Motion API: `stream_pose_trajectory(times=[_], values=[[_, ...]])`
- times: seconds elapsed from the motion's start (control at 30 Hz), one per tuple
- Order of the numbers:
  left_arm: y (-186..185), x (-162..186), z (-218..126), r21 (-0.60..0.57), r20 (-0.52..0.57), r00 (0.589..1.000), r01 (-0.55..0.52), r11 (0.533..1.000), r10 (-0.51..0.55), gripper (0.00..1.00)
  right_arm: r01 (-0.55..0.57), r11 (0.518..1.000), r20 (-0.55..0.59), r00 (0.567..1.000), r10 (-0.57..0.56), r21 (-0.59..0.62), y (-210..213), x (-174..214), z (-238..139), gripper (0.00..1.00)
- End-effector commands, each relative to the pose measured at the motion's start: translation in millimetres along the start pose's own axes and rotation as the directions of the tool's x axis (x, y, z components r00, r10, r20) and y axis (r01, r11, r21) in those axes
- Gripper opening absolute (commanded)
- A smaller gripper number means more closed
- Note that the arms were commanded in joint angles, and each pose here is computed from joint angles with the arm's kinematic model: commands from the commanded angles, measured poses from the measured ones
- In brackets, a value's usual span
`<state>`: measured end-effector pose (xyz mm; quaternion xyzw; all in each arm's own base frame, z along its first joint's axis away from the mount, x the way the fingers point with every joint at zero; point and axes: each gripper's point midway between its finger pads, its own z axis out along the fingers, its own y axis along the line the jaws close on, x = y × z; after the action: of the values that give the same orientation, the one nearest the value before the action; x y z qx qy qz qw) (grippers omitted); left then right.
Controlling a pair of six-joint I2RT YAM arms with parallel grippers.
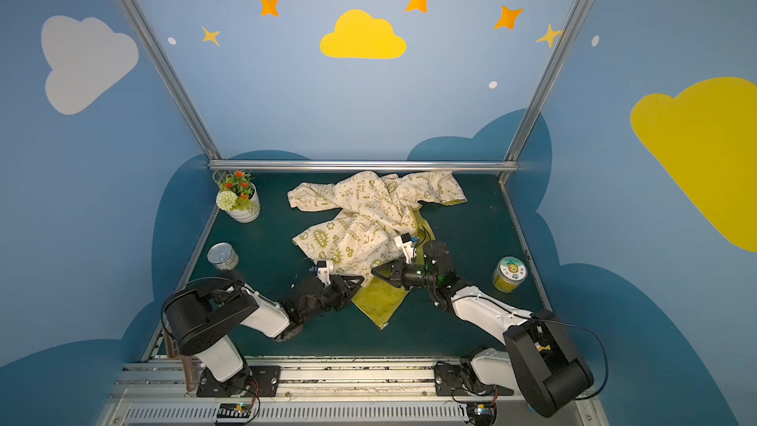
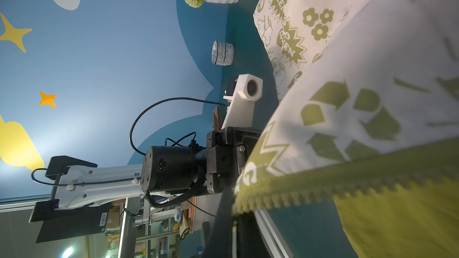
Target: Zip up the jacket
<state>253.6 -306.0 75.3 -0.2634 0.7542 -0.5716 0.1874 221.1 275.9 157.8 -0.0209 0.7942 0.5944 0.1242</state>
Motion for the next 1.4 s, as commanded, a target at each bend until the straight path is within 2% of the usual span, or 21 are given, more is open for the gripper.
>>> stream_pose_trajectory(times=[0.0, 0.3, 0.43, 0.53, 0.67, 0.73, 0.8, 0.87, 1.2, 1.37], values=[[-14.8, 0.0, -1.1, 0.067, -0.004, 1.000, -0.004, 0.998, 0.004, 0.11, 0.020, 1.000, -0.008, 1.000, -0.020, -0.002, 1.4, -1.0, 2.0, 0.00], [-23.3, 6.1, -5.2, 0.066, -0.017, 0.999, -0.040, 0.997, 0.041, 0.06, 0.041, 0.999, -0.008, 0.999, -0.042, -0.017, 7.0, -13.7, 7.6, 0.00], [-33.7, 4.8, -12.5, 0.091, -0.007, 0.999, -0.043, 0.995, 0.044, 0.09, 0.046, 0.999, 0.000, 0.999, -0.046, -0.023, 7.7, -19.4, 9.1, 0.00], [-46.7, 3.5, -17.4, 0.112, -0.005, 0.998, -0.054, 0.992, 0.055, 0.14, 0.048, 0.998, 0.004, 0.999, -0.048, -0.042, 12.8, -21.9, 10.3, 0.00], [-59.9, 7.2, -18.5, 0.086, -0.026, 0.996, -0.088, 0.992, 0.090, 0.38, 0.060, 0.996, 0.020, 0.998, -0.059, -0.071, 24.1, -25.1, 8.1, 0.00], [-63.5, 7.9, -21.2, 0.072, -0.024, 0.994, -0.109, 0.992, 0.111, 0.43, 0.078, 0.993, 0.038, 0.996, -0.075, -0.084, 33.1, -27.2, 4.8, 0.00], [-62.5, 5.8, -26.0, 0.043, -0.005, 0.993, -0.119, 0.992, 0.120, 0.55, 0.091, 0.992, 0.056, 0.995, -0.086, -0.084, 39.6, -28.5, 0.7, 0.00], [-62.5, 2.9, -30.6, 0.025, 0.014, 0.992, -0.122, 0.992, 0.122, 0.58, 0.097, 0.992, 0.062, 0.994, -0.092, -0.080, 43.1, -28.7, -1.8, 0.00], [-97.9, -1.4, -37.9, 0.103, 0.021, 0.989, -0.147, 0.984, 0.146, 0.59, 0.093, 0.992, 0.041, 0.995, -0.090, -0.089, 41.2, -27.6, 2.7, 0.00], [-95.7, -7.9, -42.4, 0.094, 0.051, 0.989, -0.144, 0.985, 0.139, 0.52, 0.093, 0.991, 0.046, 0.995, -0.089, -0.092, 41.1, -27.7, 3.0, 0.00]])
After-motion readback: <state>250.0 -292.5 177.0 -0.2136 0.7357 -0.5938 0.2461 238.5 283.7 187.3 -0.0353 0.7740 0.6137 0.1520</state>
